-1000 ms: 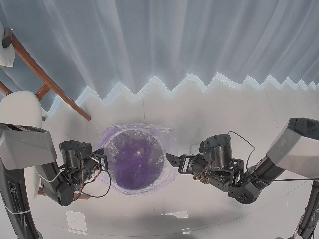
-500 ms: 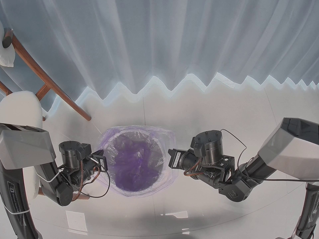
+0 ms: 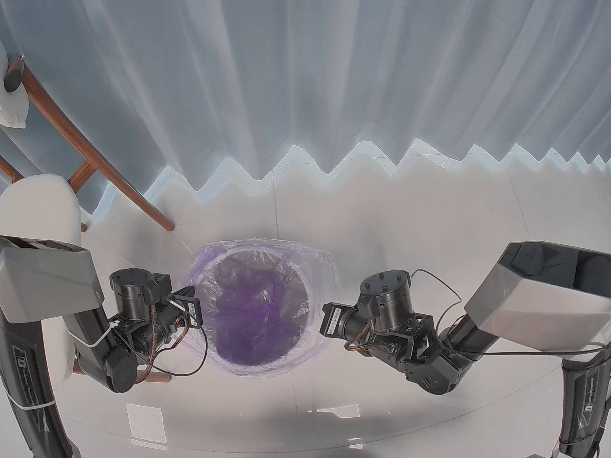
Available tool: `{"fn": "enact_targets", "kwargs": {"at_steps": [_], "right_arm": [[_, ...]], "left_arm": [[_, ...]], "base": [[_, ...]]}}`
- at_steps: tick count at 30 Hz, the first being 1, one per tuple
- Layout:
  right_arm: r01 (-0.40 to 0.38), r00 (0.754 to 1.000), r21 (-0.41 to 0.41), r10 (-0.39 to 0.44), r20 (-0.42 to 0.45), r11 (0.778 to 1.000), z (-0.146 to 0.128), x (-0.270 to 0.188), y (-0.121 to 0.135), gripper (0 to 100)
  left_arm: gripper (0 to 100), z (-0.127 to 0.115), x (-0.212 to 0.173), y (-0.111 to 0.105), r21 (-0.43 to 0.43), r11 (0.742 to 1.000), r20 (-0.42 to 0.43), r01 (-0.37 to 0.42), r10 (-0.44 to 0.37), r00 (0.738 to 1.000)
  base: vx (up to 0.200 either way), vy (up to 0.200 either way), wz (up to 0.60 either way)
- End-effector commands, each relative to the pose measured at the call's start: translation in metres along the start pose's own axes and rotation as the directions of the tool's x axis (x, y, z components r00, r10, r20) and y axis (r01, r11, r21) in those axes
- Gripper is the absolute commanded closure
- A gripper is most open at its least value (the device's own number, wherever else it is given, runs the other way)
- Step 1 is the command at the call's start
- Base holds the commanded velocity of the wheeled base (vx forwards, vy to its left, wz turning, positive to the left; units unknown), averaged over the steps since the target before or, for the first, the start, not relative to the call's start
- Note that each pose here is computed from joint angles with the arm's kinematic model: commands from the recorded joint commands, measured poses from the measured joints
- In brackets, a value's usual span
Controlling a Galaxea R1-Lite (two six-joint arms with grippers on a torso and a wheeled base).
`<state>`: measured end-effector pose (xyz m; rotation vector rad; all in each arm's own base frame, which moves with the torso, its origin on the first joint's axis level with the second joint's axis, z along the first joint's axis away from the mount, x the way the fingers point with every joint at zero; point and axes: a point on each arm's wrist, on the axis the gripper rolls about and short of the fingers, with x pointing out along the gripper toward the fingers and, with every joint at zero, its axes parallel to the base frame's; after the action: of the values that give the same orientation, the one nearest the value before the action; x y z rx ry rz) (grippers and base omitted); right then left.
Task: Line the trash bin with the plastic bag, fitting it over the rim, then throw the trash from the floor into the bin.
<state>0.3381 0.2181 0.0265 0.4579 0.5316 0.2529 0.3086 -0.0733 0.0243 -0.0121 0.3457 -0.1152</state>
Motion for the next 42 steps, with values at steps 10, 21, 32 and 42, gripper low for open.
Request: {"fn": "enact_targets", "kwargs": {"at_steps": [10, 21, 32, 42], "right_arm": [[0.016, 1.0, -0.008, -0.016, -0.02, 1.0, -0.013, 0.009, -0.007, 100], [0.016, 1.0, -0.009, -0.016, -0.018, 1.0, -0.011, 0.007, -0.007, 100], [0.021, 1.0, -0.008, -0.021, -0.015, 1.0, -0.01, 0.007, -0.009, 100], [0.049, 0.999, 0.001, -0.049, -0.01, 0.999, -0.007, 0.014, -0.021, 100]], "left_arm": [[100, 0.012, 0.004, 0.005, -0.04, 0.999, 0.054, -0.015, 0.017, 0.998], [100, 0.017, 0.0, -0.002, -0.037, 0.999, 0.065, 0.007, -0.004, 0.998], [100, -0.001, 0.016, 0.018, -0.052, 0.997, 0.018, -0.052, 0.053, 0.998], [100, -0.01, 0.031, 0.014, -0.047, 0.998, 0.005, -0.043, 0.043, 0.999]], "base": [[0.0, 0.0, 0.0], [0.0, 0.0, 0.0], [0.0, 0.0, 0.0], [0.0, 0.0, 0.0]]}}
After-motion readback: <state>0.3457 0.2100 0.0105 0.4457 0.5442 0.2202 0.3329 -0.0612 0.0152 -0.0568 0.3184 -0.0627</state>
